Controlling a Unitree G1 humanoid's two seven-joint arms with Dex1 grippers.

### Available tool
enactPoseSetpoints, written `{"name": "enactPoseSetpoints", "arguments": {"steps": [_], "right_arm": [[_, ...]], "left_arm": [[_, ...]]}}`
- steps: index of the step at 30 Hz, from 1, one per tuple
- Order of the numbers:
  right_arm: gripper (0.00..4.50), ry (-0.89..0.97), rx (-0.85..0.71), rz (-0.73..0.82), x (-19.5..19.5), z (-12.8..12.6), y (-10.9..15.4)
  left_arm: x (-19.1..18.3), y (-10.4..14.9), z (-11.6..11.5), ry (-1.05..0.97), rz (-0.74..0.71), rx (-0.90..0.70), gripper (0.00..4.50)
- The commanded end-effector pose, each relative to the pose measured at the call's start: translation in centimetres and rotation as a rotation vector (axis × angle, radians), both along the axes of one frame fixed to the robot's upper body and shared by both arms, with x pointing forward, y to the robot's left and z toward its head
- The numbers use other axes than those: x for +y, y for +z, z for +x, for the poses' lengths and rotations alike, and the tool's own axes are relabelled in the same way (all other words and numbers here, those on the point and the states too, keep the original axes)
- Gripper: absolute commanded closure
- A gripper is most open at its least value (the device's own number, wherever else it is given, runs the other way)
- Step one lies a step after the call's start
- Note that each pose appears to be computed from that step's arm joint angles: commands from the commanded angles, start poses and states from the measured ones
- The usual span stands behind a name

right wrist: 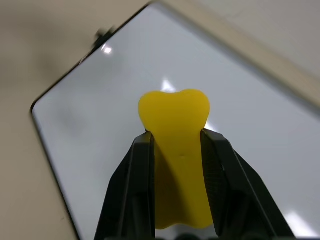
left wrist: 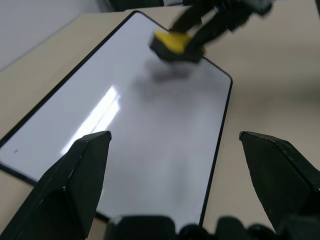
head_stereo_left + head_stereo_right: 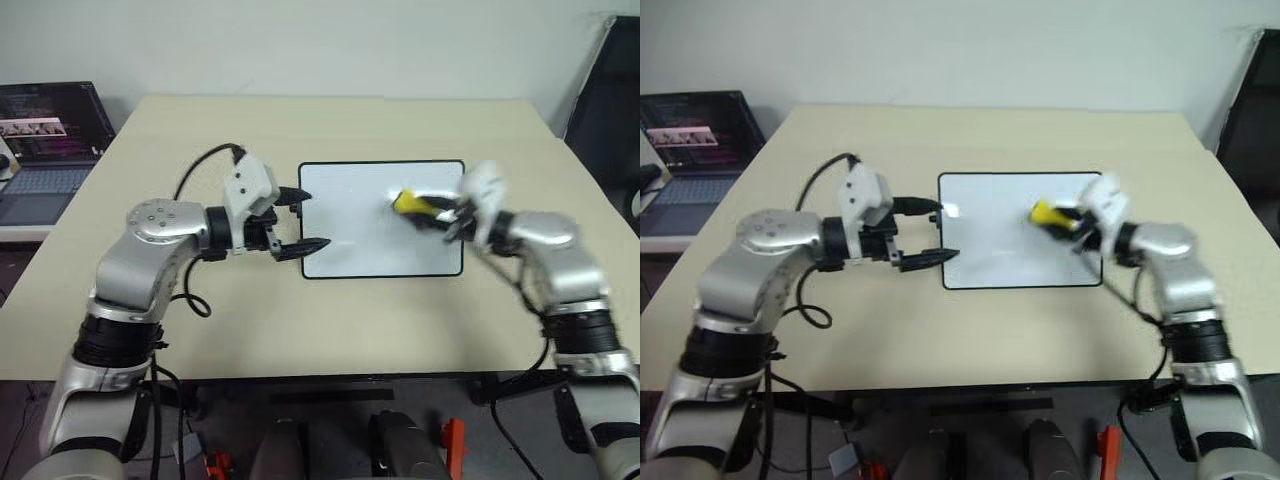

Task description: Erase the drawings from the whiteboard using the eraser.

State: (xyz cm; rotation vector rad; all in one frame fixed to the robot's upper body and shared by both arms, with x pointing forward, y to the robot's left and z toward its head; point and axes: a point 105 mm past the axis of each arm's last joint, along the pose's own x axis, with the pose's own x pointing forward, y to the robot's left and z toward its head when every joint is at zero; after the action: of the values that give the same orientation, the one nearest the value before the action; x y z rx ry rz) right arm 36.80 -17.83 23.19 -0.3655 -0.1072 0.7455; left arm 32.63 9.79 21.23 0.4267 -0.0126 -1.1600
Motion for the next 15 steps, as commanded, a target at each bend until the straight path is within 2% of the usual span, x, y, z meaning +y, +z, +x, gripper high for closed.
{"name": "enactPoseSetpoints", "arguments": {"steps": [1,3,6,10,12,15], "right_arm": [[3.54,-0.242,-0.013,0.064,-6.6,-1.0,1.8],[3.54,-0.399,0.047,0.053,-10.2,-1.3,0.5],[3.54,-0.534,0.14,0.07,-13.1,-1.9,-1.9],[3.54,-0.781,0.356,0.035,-17.0,-3.2,-7.1],[3.54,-0.853,0.417,0.055,-18.3,-3.7,-8.1],[3.54,-0.849,0.457,0.045,-18.5,-4.0,-8.7]], "left_arm": [[-2.1,0.4,-0.5,-0.08,-0.028,-0.02,0.0],[-3.5,-0.1,-0.5,-0.116,-0.042,-0.002,0.0],[-5.5,-0.8,-0.6,-0.163,-0.062,0.016,0.0],[-7.7,-1.2,-0.1,-0.174,-0.108,0.022,0.0],[-8.1,-1.2,0.2,-0.159,-0.13,0.025,0.0],[-8.4,-1.5,-0.2,-0.185,-0.122,0.037,0.0]]}}
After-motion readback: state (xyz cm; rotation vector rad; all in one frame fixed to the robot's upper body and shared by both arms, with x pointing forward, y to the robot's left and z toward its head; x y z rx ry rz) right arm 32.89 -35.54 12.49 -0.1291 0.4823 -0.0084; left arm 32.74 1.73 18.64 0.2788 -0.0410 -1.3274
